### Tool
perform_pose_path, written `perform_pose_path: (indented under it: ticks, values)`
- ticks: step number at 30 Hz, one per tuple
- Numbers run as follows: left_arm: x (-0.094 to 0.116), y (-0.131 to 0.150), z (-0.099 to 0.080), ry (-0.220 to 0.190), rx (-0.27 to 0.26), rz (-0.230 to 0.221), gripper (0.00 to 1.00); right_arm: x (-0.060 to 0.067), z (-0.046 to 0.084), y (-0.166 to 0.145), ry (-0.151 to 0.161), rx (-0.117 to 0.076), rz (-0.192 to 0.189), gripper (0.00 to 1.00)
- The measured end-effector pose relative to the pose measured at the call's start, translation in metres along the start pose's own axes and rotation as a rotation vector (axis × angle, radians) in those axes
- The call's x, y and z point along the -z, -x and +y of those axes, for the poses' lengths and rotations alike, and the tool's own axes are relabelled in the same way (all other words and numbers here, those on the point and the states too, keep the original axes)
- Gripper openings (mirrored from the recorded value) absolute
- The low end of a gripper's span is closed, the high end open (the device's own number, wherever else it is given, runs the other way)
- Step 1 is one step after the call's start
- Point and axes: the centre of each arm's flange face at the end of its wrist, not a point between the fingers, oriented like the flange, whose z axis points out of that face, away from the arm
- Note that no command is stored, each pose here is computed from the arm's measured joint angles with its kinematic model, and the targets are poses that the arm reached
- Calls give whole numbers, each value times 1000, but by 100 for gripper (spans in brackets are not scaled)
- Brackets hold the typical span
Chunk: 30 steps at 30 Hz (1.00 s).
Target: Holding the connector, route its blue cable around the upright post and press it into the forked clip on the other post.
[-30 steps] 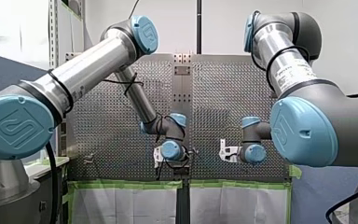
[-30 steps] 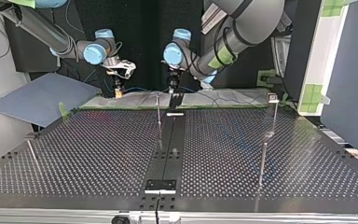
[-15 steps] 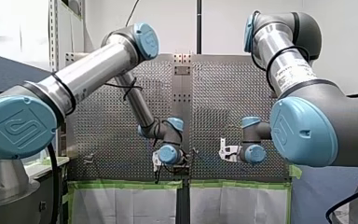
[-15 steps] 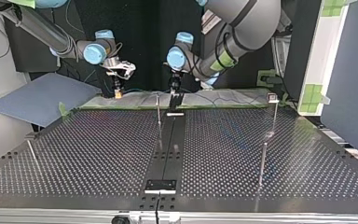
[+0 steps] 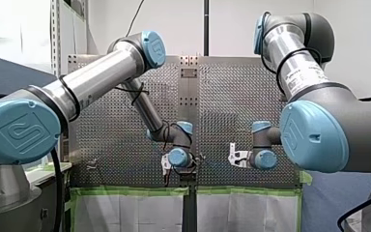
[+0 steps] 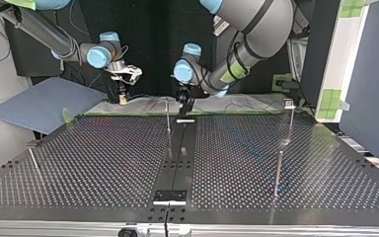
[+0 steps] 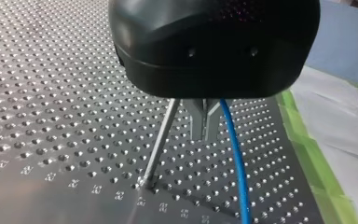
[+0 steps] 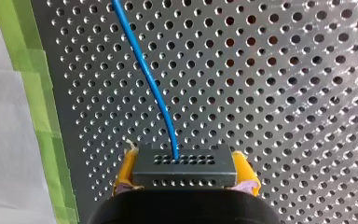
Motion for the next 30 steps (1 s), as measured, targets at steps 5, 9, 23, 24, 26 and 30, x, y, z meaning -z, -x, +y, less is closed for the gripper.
perform_pose_path:
  ticks: [5, 9, 23, 24, 26, 30]
  values:
    - [-7, 6, 6, 0, 9, 4, 6, -2, 7, -2, 20, -10, 19, 0]
    - [-13, 11, 11, -2, 13, 7, 6, -5, 15, -5, 44, -20, 37, 0]
    - [-31, 31, 19, -7, 23, 1, 2, -15, 27, -15, 64, -24, 75, 0]
    - [-32, 32, 19, -7, 23, 1, 2, -16, 27, -16, 64, -23, 78, 0]
    - [-33, 33, 20, -6, 24, 1, 2, -17, 27, -17, 64, -23, 82, 0]
    - [-35, 35, 24, -1, 23, 3, 2, -19, 27, -19, 64, -22, 88, 0]
